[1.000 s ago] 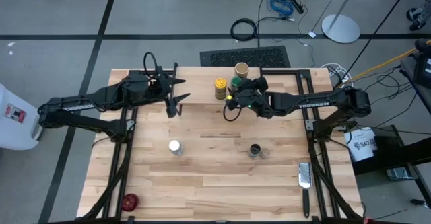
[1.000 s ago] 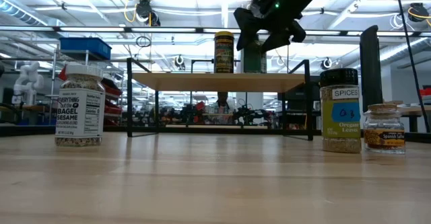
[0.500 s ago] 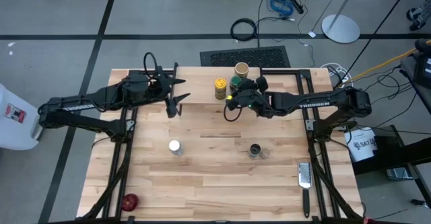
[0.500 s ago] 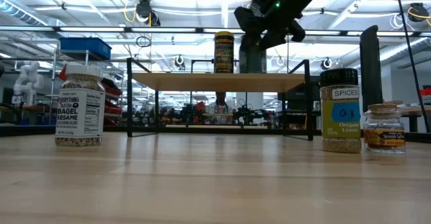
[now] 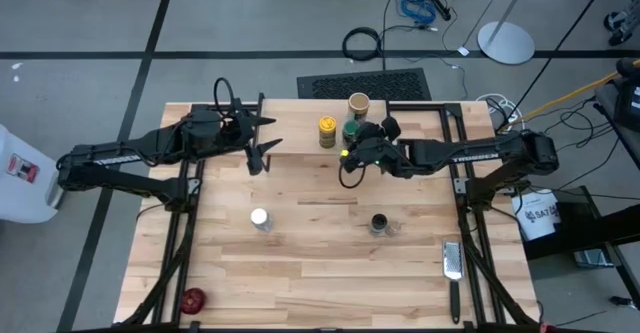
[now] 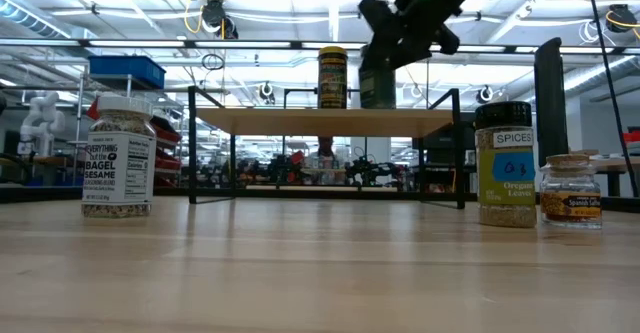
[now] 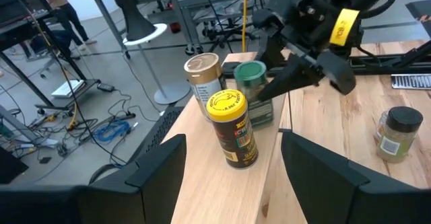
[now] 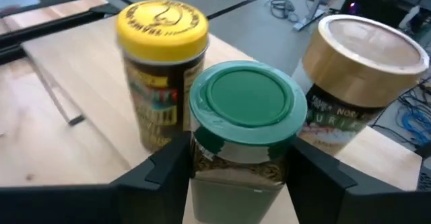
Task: Shelf spices
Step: Remove the green seasoning bottle from the shelf
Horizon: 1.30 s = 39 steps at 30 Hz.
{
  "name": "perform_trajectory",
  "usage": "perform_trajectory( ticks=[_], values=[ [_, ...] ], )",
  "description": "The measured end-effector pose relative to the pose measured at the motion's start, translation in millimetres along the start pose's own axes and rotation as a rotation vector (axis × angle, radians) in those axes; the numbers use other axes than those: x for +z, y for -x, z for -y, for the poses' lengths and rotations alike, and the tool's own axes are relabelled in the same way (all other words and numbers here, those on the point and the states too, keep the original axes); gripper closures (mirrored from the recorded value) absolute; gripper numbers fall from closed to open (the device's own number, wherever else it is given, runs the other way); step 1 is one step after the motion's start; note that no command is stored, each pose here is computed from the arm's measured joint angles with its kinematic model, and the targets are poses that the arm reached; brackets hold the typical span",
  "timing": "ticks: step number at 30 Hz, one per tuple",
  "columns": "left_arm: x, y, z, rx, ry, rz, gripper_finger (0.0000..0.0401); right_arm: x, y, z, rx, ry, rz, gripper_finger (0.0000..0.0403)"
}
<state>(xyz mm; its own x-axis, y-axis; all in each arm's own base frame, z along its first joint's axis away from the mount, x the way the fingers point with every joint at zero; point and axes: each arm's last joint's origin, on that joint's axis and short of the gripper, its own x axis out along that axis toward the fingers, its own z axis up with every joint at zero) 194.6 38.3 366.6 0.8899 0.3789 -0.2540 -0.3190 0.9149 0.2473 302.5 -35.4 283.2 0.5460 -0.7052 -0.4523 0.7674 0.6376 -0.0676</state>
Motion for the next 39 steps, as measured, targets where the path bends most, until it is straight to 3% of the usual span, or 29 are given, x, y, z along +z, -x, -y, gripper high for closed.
perform_trajectory(
  ticks=[11, 24, 39],
  values=[
    [0.2, 0.0, 0.0, 0.0, 0.005, 0.002, 0.0147, 6.3, 35.9, 15.1, 0.11, 0.0, -0.042, 0.0214],
    [0.4, 0.1, 1.7, -0.06, 0.009, 0.012, 0.0147, 13.2, 69.4, 23.9, 0.419, 0.004, -0.1, 0.0214],
    [0.9, 0.2, 3.6, -0.125, 0.059, 0.023, 0.0147, -16.2, 104.4, 0.1, 0.554, 0.175, -0.228, 0.0213]
  ],
)
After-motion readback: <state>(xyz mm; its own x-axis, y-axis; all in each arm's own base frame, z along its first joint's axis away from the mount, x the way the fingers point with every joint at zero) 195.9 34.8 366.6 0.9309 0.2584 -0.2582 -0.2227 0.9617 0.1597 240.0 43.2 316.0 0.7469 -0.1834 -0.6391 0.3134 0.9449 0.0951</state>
